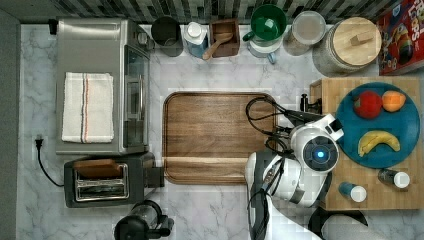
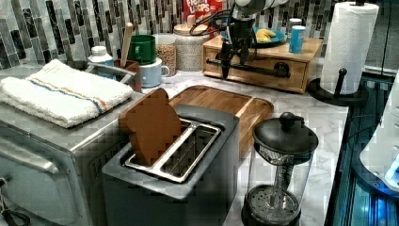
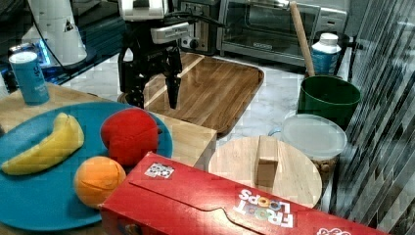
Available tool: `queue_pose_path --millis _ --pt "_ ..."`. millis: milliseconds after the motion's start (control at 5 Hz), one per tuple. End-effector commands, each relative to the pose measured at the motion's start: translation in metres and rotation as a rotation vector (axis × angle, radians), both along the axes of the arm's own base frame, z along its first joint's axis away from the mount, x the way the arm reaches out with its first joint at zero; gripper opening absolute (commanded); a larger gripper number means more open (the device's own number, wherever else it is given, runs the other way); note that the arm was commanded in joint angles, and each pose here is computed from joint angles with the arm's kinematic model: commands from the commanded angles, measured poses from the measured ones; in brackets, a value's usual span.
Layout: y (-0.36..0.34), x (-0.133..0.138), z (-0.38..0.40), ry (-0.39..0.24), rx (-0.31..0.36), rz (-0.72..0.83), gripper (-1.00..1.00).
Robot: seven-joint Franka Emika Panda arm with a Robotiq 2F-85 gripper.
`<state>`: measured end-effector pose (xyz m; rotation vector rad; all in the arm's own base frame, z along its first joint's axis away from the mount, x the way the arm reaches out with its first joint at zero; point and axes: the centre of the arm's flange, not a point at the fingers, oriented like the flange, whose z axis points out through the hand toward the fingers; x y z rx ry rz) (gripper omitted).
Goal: Open the drawer.
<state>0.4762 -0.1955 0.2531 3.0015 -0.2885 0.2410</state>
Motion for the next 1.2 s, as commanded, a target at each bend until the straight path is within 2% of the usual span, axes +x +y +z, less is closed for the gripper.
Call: queue_pose_path --millis 200,800,1200 --pt "0.198 0.009 -0.043 0.02 0.08 0.211 1.0" --pt "0.274 -0.012 -0.042 0.039 0.102 0.186 1.0" --pt "0.283 -0.033 -0.021 0.067 0.075 0.15 1.0"
